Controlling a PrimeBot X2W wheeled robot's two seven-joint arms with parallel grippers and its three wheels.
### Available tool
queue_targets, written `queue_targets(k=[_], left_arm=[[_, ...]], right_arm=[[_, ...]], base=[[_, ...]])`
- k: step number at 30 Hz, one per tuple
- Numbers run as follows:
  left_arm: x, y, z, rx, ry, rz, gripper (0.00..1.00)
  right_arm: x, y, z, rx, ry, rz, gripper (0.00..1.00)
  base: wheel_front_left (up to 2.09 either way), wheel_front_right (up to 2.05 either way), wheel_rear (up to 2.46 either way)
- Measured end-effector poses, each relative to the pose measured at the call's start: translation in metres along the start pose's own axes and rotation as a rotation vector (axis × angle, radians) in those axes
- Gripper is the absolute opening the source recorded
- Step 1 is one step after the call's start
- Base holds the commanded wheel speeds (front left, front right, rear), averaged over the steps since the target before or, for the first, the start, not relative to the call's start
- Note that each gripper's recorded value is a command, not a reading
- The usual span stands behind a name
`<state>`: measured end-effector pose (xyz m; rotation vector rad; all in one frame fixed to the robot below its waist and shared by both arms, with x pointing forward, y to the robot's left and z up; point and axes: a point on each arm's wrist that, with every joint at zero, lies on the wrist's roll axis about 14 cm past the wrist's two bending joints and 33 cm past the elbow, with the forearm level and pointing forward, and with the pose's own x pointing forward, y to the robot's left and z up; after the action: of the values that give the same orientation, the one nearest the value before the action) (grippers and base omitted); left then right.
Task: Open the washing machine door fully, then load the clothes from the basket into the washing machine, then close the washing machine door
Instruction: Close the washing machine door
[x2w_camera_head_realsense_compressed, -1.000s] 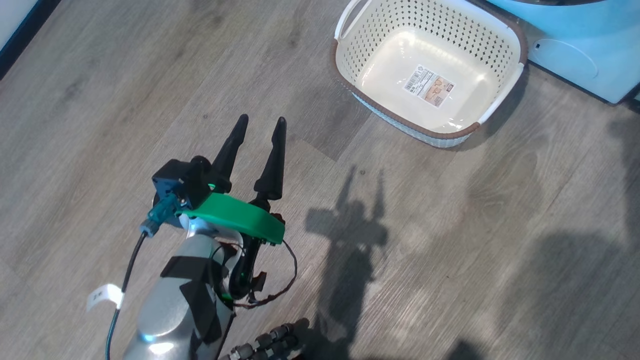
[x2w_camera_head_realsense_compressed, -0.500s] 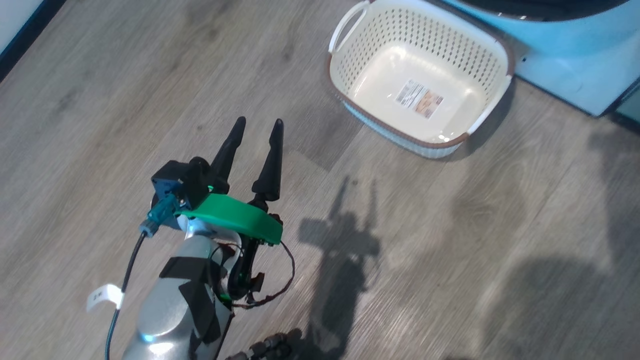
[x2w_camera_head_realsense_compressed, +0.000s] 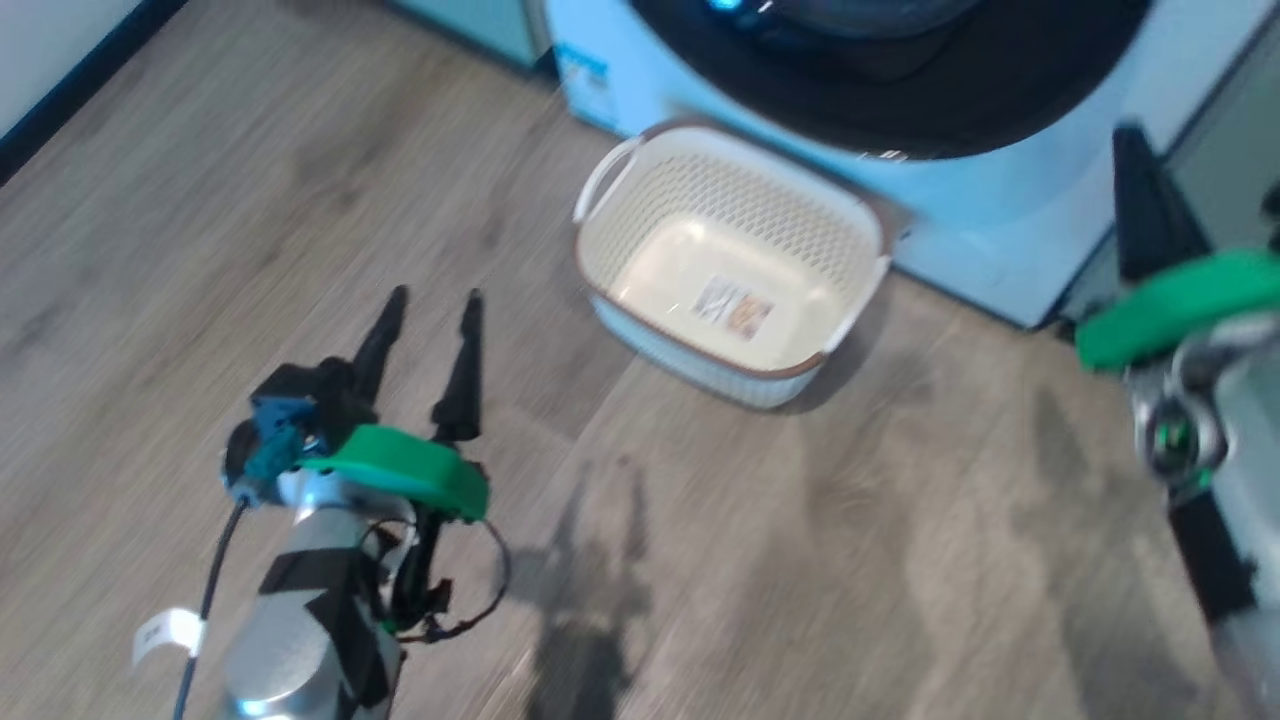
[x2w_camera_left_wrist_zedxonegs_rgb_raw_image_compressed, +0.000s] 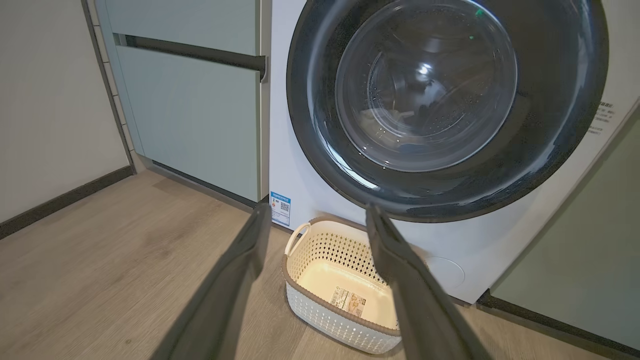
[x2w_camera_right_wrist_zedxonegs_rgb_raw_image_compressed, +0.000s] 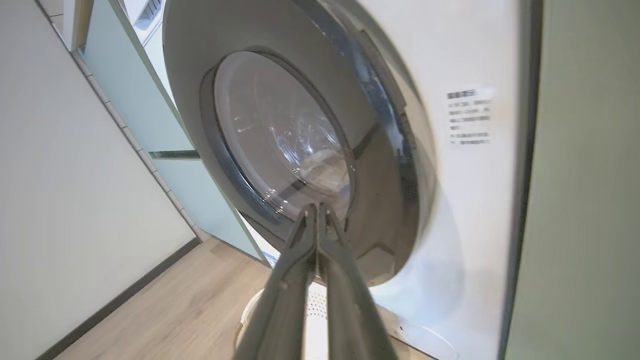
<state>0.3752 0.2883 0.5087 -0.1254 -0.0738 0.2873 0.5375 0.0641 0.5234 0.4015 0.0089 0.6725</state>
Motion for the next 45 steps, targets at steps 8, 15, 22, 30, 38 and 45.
queue_targets(k=[8,15,22,30,38,45], left_arm=[[0.004,-0.006,0.01,0.012,-0.032,-0.037,1.0],[0.002,-0.019,0.004,-0.001,-0.021,-0.086,1.0],[0.001,-0.046,-0.002,-0.002,-0.004,-0.17,1.0],[-0.004,-0.068,-0.005,-0.002,0.005,-0.236,1.0],[-0.008,-0.088,-0.002,-0.013,-0.005,-0.298,1.0],[-0.017,-0.1,-0.01,-0.021,0.022,-0.342,1.0]], right_arm=[[-0.079,-0.042,0.016,-0.031,-0.029,-0.189,1.0],[-0.155,-0.081,0.053,-0.084,-0.138,-0.382,1.0],[-0.236,-0.104,0.07,-0.153,-0.196,-0.563,1.0],[-0.298,-0.103,0.08,-0.209,-0.24,-0.673,1.0],[-0.335,-0.096,0.067,-0.193,-0.228,-0.737,1.0],[-0.35,-0.092,0.055,-0.177,-0.206,-0.762,1.0]], base=[[0.0,0.0,0.0],[0.0,0.0,0.0],[0.0,0.0,0.0],[0.0,0.0,0.0],[0.0,0.0,0.0],[0.0,0.0,0.0]])
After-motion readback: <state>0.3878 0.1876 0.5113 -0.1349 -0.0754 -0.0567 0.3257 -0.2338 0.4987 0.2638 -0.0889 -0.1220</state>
